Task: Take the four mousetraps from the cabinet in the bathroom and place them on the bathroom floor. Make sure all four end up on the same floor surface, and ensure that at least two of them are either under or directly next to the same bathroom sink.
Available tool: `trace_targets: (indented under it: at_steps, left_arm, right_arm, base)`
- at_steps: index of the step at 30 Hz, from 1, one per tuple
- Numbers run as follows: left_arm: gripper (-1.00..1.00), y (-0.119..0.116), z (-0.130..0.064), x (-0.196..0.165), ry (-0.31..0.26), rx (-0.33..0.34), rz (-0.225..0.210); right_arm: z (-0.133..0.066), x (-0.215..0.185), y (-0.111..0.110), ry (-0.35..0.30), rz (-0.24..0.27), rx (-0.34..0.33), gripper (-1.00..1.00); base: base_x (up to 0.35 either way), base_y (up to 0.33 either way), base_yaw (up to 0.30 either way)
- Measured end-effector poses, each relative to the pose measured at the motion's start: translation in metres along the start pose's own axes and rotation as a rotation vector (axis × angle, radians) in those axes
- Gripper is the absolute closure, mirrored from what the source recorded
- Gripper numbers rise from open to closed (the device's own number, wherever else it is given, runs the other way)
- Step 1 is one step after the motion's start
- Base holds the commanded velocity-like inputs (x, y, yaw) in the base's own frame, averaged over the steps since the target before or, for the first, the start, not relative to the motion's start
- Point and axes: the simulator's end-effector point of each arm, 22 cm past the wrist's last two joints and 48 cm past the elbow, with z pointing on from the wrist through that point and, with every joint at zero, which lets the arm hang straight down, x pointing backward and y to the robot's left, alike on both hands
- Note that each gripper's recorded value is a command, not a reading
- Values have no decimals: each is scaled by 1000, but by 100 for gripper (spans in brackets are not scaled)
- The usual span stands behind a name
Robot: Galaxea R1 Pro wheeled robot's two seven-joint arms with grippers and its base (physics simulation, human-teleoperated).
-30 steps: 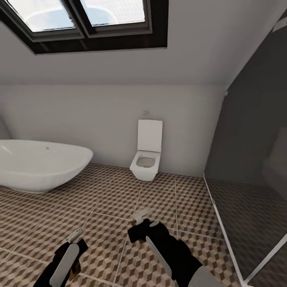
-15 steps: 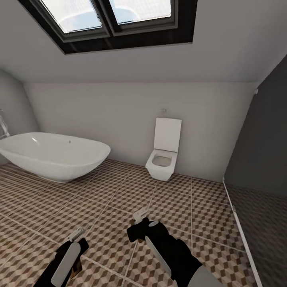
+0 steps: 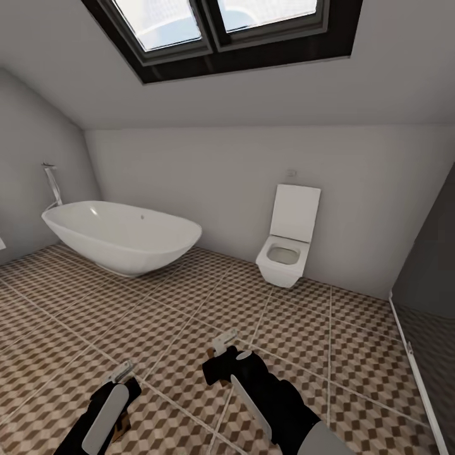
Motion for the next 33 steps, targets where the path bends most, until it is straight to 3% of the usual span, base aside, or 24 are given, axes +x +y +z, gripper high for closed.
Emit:
trace_targets:
  at_steps: [10, 11, 12, 13, 17, 21, 23, 26, 28, 33]
  left_arm:
    - [100, -1, 15, 13, 1, 5, 12]
    - [100, -10, 14, 17, -1, 19, 28]
    - [100, -32, 8, 21, -11, 44, 81]
    - [100, -39, 7, 24, -17, 49, 106]
    - [100, -57, 13, 19, -28, 58, 128]
    - [100, -77, 27, -6, -17, 47, 91]
    - [100, -81, 33, -7, -7, 45, 68]
    - [100, -83, 41, -3, -29, 37, 10]
    - [100, -77, 49, 5, -42, 26, -19]
    - [100, -76, 59, 14, -49, 35, -31]
  right_arm:
    - [13, 15, -2, -1, 9, 1, 100]
    - [14, 13, -3, -11, 10, 1, 100]
    - [14, 10, -6, -23, 10, 4, 100]
    - [14, 13, -10, -23, 9, 7, 100]
    - [17, 22, -24, -19, 6, 23, 100]
    - [-7, -2, -56, -110, -5, 57, 100]
    - [-15, -6, -66, -126, 3, 65, 100]
    - [-16, 7, -76, -88, 16, 76, 100]
    - [0, 41, -83, 4, 37, 82, 100]
    - [26, 65, -65, 74, 74, 52, 100]
  base:
    - [0, 0, 286]
    - [0, 0, 285]
    - [0, 0, 286]
    - [0, 0, 286]
    - [0, 0, 286]
    - [0, 0, 287]
    - [0, 0, 289]
    - [0, 0, 290]
    - [0, 0, 291]
    - [0, 0, 291]
